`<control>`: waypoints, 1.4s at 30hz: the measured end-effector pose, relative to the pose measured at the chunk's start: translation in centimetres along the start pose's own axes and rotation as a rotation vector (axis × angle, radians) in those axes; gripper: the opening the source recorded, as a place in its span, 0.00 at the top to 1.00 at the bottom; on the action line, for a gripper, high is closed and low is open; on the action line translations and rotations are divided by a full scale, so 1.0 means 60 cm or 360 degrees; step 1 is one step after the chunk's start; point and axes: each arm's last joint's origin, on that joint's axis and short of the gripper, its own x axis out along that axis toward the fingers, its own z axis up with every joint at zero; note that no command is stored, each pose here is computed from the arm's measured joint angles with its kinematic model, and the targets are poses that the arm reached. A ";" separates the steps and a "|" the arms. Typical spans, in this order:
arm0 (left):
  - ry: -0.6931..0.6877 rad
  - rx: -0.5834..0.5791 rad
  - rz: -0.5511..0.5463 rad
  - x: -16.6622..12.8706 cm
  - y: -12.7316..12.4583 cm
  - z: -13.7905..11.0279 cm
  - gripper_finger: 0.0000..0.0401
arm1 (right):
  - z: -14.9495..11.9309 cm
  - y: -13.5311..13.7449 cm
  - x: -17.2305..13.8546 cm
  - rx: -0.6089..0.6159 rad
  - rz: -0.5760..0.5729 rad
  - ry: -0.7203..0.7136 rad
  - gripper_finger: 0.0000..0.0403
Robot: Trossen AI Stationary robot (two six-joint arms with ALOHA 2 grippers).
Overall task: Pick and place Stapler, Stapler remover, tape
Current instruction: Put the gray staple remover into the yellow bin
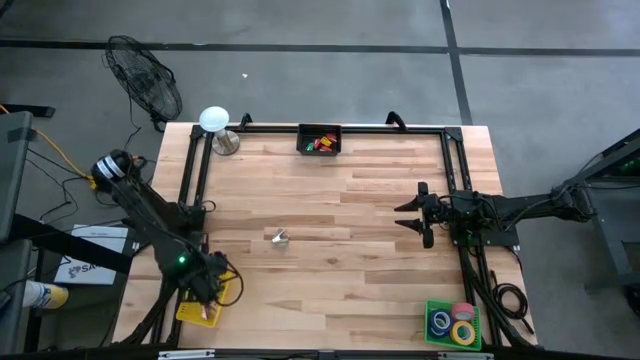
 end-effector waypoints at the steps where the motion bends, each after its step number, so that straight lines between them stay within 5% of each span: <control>1: -0.0040 -0.0003 0.0027 -0.003 0.006 0.003 0.32 | 0.000 0.000 0.000 0.0000 0.0000 -0.0001 0.58; 11: -0.0459 -0.0064 0.0369 -0.010 0.051 0.049 0.32 | 0.000 0.000 0.000 0.0000 0.0000 0.0000 0.58; 26: -0.0727 -0.0246 0.0573 0.040 0.099 0.090 0.32 | 0.000 0.000 0.000 0.0000 0.0000 0.0000 0.58; 42: -0.1113 -0.0453 0.0457 0.117 0.131 0.122 0.32 | 0.000 0.000 0.000 0.0000 0.0000 0.0000 0.58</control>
